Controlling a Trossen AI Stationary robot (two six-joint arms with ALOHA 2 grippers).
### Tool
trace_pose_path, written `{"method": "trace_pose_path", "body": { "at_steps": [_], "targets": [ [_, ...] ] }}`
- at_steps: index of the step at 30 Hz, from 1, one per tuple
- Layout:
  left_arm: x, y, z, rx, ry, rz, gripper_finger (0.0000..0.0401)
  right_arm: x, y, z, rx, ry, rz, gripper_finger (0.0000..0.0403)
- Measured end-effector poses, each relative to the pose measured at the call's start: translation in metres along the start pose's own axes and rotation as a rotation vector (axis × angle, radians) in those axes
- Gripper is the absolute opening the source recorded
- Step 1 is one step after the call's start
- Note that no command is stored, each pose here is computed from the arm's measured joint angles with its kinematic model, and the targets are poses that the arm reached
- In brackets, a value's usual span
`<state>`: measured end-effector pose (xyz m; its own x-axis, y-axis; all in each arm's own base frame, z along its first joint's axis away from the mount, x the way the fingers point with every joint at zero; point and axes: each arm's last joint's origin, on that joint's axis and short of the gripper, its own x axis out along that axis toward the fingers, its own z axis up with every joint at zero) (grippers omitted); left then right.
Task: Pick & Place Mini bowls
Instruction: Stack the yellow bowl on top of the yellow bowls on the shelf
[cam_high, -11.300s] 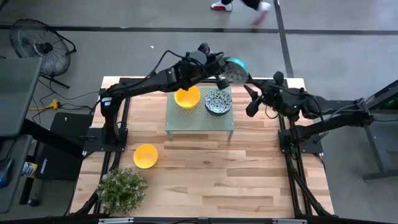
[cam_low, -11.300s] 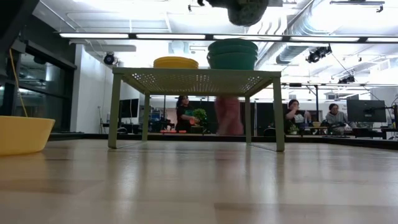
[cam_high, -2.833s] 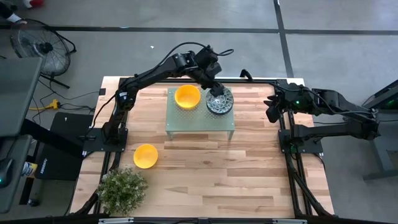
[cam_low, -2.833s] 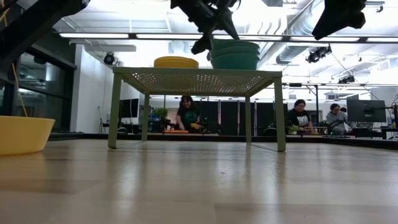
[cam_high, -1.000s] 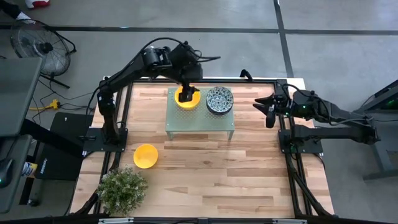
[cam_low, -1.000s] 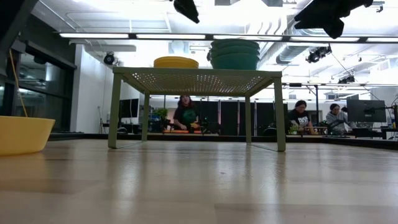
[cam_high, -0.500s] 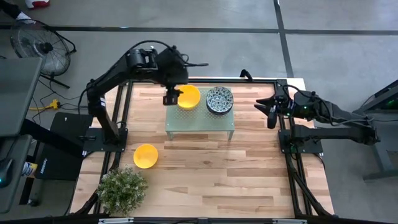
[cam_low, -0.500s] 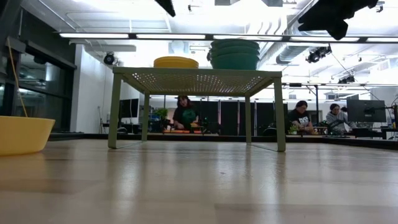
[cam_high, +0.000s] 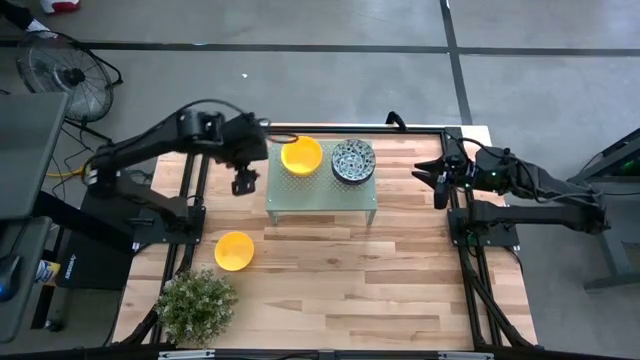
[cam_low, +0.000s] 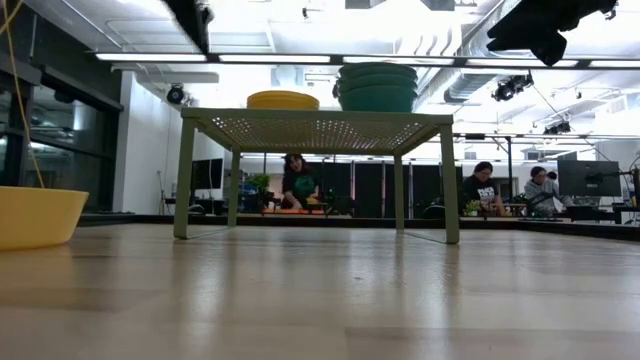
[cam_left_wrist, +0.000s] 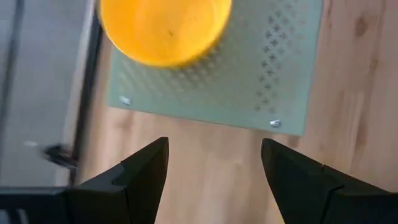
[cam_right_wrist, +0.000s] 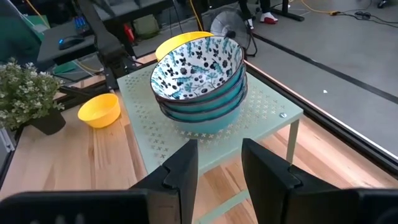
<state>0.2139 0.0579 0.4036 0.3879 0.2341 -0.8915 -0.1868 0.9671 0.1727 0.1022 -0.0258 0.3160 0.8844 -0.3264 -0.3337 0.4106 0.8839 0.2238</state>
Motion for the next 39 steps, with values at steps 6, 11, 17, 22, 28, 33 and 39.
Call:
{"method": "trace_pose_path", "body": {
  "at_steps": [6, 11, 17, 22, 28, 33, 39],
  "targets": [
    [0.039, -0.017, -0.052, -0.191, 0.06, -0.138, 0.025, -0.001, -0.001, -0.004, -0.015, 0.034, -0.013, 0.0113],
    [0.071, -0.038, -0.084, -0.319, 0.243, -0.231, 0.025, -0.001, -0.002, -0.005, -0.016, 0.049, -0.017, 0.0113],
    [0.103, -0.067, -0.098, -0.299, 0.337, -0.319, 0.025, -0.001, -0.002, -0.006, -0.017, 0.056, -0.016, 0.0113],
    [0.121, -0.087, -0.105, -0.287, 0.348, -0.308, 0.025, -0.001, -0.002, -0.006, -0.016, 0.057, -0.014, 0.0113],
    [0.137, -0.102, -0.119, -0.254, 0.337, -0.257, 0.025, -0.001, -0.001, -0.006, -0.01, 0.065, 0.013, 0.0113],
    [0.155, -0.107, -0.137, -0.252, 0.366, -0.236, 0.025, -0.001, -0.001, -0.006, -0.008, 0.069, 0.025, 0.0113],
    [0.168, -0.108, -0.148, -0.219, 0.369, -0.242, 0.0249, -0.001, 0.0, -0.006, -0.007, 0.074, 0.044, 0.0113]
  ]
}}
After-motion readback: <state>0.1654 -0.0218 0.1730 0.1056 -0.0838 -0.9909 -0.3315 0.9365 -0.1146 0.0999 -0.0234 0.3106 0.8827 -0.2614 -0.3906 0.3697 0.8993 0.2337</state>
